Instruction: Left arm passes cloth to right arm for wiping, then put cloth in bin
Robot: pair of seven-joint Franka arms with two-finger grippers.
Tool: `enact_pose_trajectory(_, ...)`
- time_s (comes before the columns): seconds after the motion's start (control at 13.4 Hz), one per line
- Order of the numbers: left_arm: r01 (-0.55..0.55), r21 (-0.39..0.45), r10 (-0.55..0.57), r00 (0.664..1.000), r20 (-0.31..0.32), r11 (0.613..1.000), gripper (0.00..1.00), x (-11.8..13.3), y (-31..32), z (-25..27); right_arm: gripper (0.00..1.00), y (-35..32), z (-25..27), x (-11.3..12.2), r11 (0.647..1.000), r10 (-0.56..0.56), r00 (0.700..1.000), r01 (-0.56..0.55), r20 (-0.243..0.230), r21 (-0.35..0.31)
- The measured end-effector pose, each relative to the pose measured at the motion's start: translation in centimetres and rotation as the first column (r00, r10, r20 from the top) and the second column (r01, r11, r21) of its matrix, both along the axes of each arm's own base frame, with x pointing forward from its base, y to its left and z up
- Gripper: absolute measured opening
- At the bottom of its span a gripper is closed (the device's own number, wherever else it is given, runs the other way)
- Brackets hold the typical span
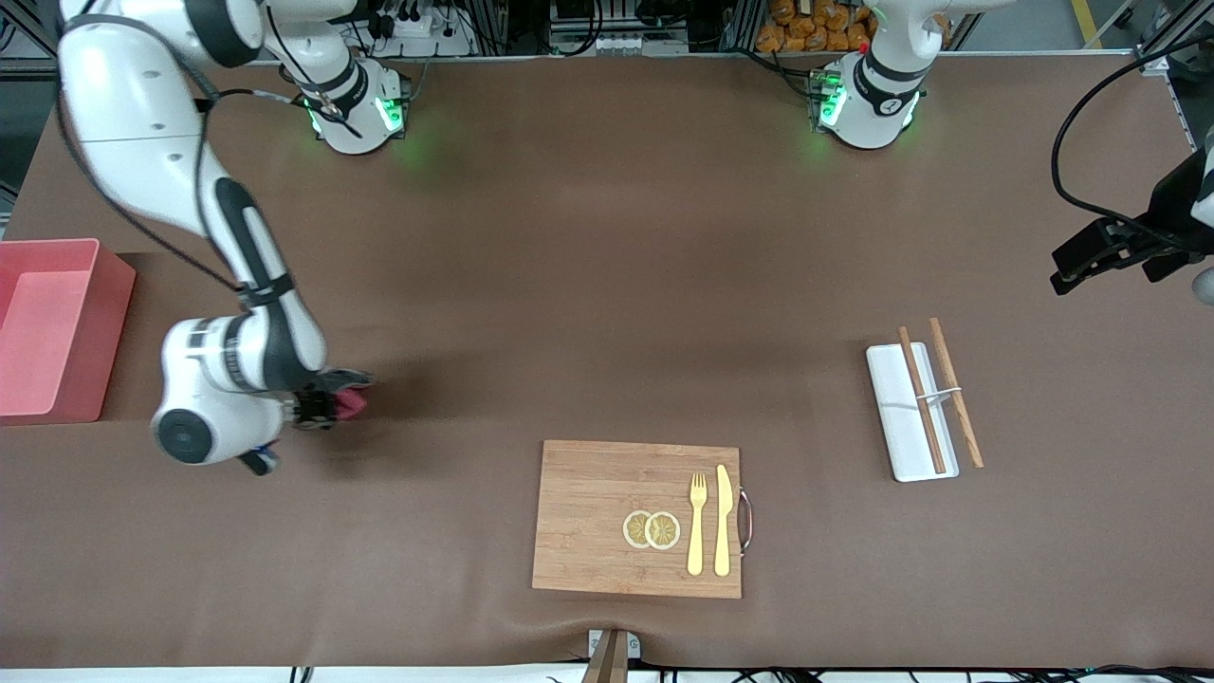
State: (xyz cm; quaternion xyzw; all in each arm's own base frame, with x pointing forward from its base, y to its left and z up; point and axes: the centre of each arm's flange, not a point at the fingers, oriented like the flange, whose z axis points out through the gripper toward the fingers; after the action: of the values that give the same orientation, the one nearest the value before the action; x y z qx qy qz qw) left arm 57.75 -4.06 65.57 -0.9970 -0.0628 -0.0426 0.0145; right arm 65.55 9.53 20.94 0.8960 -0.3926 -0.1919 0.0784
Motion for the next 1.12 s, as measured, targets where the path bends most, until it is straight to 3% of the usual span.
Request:
enact_pose_trajectory(0.3,0.01,0.003,-0.01,1.0,0.013,1.0,1.0,-1.7,-0.1,0.5,0.04,12.1,3.3,-1.3,0.999,-0.04,0.999,0.04,0.003,0.002)
enact_pose_trajectory(0.52,0.013,0.003,-0.013,1.0,0.003,1.0,1.0,-1.7,-0.2,0.0,0.04,16.6,5.0,-2.0,0.999,-0.047,0.999,0.047,0.026,0.007)
enact_pose_trajectory(0.74,0.016,0.004,-0.016,1.0,-0.003,1.0,1.0,-1.7,-0.4,-0.3,0.04,12.1,7.0,-0.1,0.994,-0.108,0.994,0.108,0.002,-0.013)
enact_pose_trajectory(0.97,0.032,0.005,-0.032,0.999,-0.003,0.999,1.0,-1.7,-0.4,-0.2,0.04,3.5,8.9,2.4,0.985,-0.175,0.985,0.175,-0.003,-0.012)
enact_pose_trajectory(1.12,0.056,0.007,-0.056,0.998,-0.002,0.998,1.0,-1.7,-0.4,-0.2,0.04,-2.6,9.7,3.2,0.982,-0.186,0.983,0.185,0.001,-0.045)
